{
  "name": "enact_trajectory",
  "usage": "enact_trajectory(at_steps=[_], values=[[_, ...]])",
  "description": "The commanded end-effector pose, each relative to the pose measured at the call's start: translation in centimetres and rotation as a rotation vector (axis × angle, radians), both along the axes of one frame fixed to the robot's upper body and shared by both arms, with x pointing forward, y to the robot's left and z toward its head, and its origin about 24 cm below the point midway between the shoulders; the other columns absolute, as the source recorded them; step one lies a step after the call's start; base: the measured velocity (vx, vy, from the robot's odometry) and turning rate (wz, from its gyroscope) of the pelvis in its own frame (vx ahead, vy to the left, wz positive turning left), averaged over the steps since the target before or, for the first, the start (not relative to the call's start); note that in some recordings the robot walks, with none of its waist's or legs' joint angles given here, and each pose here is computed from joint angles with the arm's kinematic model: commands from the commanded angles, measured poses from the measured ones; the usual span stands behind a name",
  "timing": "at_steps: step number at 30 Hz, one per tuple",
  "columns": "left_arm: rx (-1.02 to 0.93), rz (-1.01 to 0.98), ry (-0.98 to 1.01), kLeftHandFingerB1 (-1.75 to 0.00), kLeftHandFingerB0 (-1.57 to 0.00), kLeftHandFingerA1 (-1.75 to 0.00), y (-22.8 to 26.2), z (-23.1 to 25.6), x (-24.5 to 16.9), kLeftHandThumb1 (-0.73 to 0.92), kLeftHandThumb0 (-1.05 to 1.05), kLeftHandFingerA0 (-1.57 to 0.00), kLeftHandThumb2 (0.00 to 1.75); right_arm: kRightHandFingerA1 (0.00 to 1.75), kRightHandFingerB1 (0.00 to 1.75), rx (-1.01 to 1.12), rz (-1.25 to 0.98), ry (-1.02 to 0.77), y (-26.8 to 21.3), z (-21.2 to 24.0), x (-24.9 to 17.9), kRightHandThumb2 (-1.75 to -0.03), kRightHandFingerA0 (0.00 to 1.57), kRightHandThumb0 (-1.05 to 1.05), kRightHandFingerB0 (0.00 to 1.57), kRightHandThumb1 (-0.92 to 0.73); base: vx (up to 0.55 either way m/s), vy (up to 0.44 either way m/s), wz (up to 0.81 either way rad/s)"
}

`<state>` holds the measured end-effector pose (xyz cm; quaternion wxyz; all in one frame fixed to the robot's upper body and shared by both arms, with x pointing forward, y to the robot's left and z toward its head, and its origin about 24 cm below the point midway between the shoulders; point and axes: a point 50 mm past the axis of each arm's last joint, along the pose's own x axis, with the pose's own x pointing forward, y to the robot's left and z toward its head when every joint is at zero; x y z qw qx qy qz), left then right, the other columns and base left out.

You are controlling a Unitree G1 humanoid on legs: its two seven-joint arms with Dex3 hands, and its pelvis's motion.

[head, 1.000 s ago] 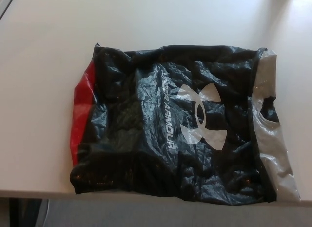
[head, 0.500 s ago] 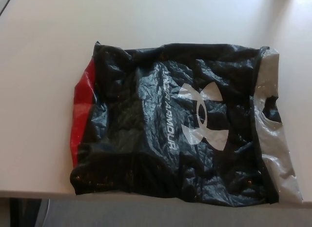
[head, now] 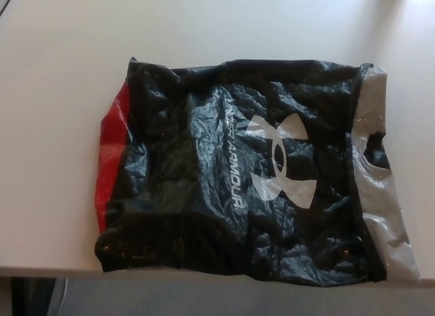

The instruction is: A plastic bag is kept in the middle of the desk and the robot uses both its hands to grab the bag from the left and right and brings its hands close together to compress the bag

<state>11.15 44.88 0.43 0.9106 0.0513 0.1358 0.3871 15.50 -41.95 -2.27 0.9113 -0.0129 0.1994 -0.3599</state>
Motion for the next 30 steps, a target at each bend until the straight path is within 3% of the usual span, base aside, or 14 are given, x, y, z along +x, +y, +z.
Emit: enact_trajectory(at_steps=[1,5,6,9,10,14,15,16,18,21,22,23,29,30], values=[[0.399,-0.07,-0.479,-0.39,-0.02,-0.47,0.4,8.2,0.2,0.6,-0.77,-0.12,0.97,0.09,0.01,-0.327,0.093,-0.422,-1.2,7.8,2.7,-0.81,0.0,-0.87,0.0,-0.5,0.0,0.0,0.0],[0.436,-0.06,-0.534,-0.35,-0.03,-0.45,0.2,9.0,0.1,0.59,-0.75,-0.06,0.98,0.1,0.0,-0.375,0.085,-0.446,-1.1,8.4,2.7,-0.79,0.0,-0.73,0.0,-0.51,0.0,0.0,0.0],[0.482,-0.037,-0.565,-0.37,-0.01,-0.46,0.0,9.4,0.0,0.59,-0.72,-0.09,0.98,0.06,0.0,-0.422,0.075,-0.468,-0.9,8.9,2.8,-0.85,0.0,-0.99,0.0,-0.56,0.0,0.0,0.0],[0.542,-0.026,-0.592,-0.31,0.0,-0.46,-0.4,10.1,0.0,0.62,-0.72,-0.05,0.99,0.0,0.0,-0.44,0.07,-0.502,-0.7,9.3,2.9,-0.6,0.0,-0.69,0.0,-0.64,0.0,0.0,0.0],[0.563,-0.011,-0.625,-0.34,-0.05,-0.46,-0.4,10.6,0.2,0.59,-0.67,-0.02,0.98,0.04,0.0,-0.457,0.064,-0.528,-0.6,9.6,2.9,-0.84,0.0,-0.99,0.0,-0.55,0.0,0.0,0.0],[0.6,0.03,-0.675,-0.29,-0.05,-0.42,-0.3,11.6,0.4,0.61,-0.67,0.0,0.99,0.08,0.0,-0.538,-0.008,-0.554,-0.3,10.6,3.1,-0.9,0.0,-0.99,0.0,-0.6,0.0,0.0,0.0],[0.608,0.036,-0.669,-0.27,-0.04,-0.44,-0.2,11.6,0.4,0.63,-0.68,-0.05,0.96,0.09,0.0,-0.551,-0.034,-0.553,-0.5,10.6,3.0,-0.89,0.0,-0.99,0.0,-0.6,0.0,0.0,0.0],[0.602,0.043,-0.666,-0.2,-0.09,-0.37,-0.2,11.5,0.3,0.83,-0.66,-0.1,0.67,0.08,0.0,-0.542,-0.047,-0.549,-0.6,10.4,2.9,-0.86,0.0,-0.97,0.0,-0.57,0.0,0.0,0.0],[0.586,0.06,-0.66,-0.21,-0.1,-0.37,0.0,11.4,0.0,0.82,-0.67,-0.11,0.67,0.09,0.0,-0.515,-0.084,-0.529,-1.0,10.2,2.7,-0.87,0.0,-0.95,0.0,-0.57,0.0,0.0,0.0],[0.582,0.088,-0.646,-0.23,-0.12,-0.37,0.4,11.3,-0.4,0.82,-0.67,-0.11,0.67,0.0,0.0,-0.504,-0.096,-0.57,-1.6,10.8,2.2,-0.6,0.0,-0.58,0.0,-0.64,0.0,0.0,0.0],[0.591,0.093,-0.652,-0.22,-0.11,-0.36,0.4,11.5,-0.5,0.82,-0.68,-0.11,0.66,0.13,0.02,-0.512,-0.103,-0.594,-1.8,11.2,2.1,-0.75,0.0,-0.78,0.0,-0.42,0.0,0.0,0.0],[0.599,0.097,-0.672,-0.35,-0.05,-0.47,0.5,11.9,-0.4,0.6,-0.69,-0.04,0.99,0.14,0.06,-0.514,-0.098,-0.638,-1.7,11.6,2.1,-0.75,0.0,-0.76,0.0,-0.41,0.0,0.0,0.0],[0.646,0.102,-0.765,-0.36,-0.05,-0.46,0.5,14.2,1.0,0.61,-0.71,-0.01,1.01,0.1,0.01,-0.614,-0.044,-0.635,-1.7,13.9,3.5,-0.82,0.0,-0.89,0.0,-0.51,0.0,0.0,0.0],[0.658,0.099,-0.771,-0.23,-0.12,-0.39,0.5,14.7,1.3,0.81,-0.72,-0.12,0.65,0.12,0.05,-0.628,-0.023,-0.653,-1.4,14.4,3.8,-0.79,0.0,-0.82,0.0,-0.46,0.0,0.0,0.0]])
